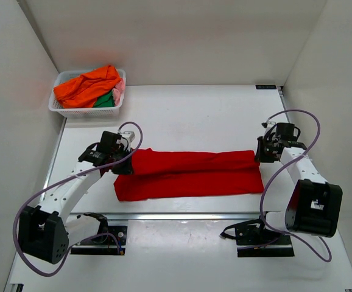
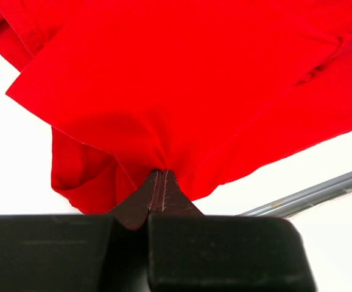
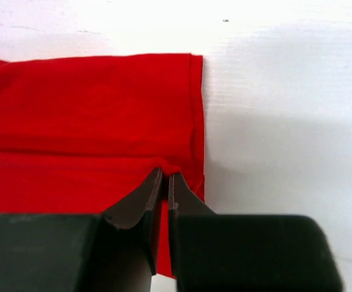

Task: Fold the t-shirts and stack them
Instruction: Fold the other side of the tshirt into a rectangle

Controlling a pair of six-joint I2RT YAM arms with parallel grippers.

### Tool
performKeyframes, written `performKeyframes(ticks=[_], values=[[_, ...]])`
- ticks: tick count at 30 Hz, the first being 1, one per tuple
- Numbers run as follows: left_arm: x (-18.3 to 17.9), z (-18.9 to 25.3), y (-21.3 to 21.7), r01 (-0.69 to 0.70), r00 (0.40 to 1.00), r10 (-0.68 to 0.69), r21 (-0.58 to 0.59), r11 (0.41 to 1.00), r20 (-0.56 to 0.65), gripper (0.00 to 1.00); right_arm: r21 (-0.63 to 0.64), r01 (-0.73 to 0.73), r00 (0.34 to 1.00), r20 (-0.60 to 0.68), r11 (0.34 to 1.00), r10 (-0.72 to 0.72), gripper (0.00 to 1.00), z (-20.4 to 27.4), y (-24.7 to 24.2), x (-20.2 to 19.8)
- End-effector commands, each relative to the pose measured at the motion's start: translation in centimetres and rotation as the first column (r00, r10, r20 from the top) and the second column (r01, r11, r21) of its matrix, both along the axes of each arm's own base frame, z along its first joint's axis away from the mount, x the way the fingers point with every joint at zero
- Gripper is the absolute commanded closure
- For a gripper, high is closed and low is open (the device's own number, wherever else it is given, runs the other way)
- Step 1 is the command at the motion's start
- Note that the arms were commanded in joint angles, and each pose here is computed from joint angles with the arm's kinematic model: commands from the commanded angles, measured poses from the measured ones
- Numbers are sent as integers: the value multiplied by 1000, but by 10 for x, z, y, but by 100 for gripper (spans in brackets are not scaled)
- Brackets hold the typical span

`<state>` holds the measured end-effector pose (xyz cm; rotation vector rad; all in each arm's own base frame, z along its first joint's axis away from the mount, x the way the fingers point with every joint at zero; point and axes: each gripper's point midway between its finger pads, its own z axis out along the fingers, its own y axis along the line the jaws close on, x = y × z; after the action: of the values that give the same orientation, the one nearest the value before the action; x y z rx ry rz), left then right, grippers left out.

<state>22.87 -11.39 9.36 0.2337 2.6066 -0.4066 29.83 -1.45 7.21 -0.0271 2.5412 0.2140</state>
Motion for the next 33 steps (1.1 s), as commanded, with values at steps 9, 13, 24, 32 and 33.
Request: performKeyframes(ticks=[9, 13, 24, 32, 33], values=[[-8, 13, -9, 52, 998, -51, -57, 997, 25, 83, -35, 111, 992, -56, 993, -113, 72, 15, -14, -31], [-7, 21, -9, 41, 998, -37, -77, 996, 44, 75, -52, 123, 990, -55, 991, -126, 51, 15, -15, -32], [-7, 25, -10, 43, 998, -39, -81, 996, 52, 54, -20, 13, 1000, 22, 1000, -13, 60, 27, 8, -1], [-9, 8, -14, 40, 999, -40, -81, 996, 1, 50, 2, -11, 1000, 2, 1000, 11, 55, 15, 13, 19], [-9, 7, -13, 36, 999, -36, -75, 997, 3, 50, 4, -17, 1000, -18, 1000, 17, 54, 9, 14, 19]])
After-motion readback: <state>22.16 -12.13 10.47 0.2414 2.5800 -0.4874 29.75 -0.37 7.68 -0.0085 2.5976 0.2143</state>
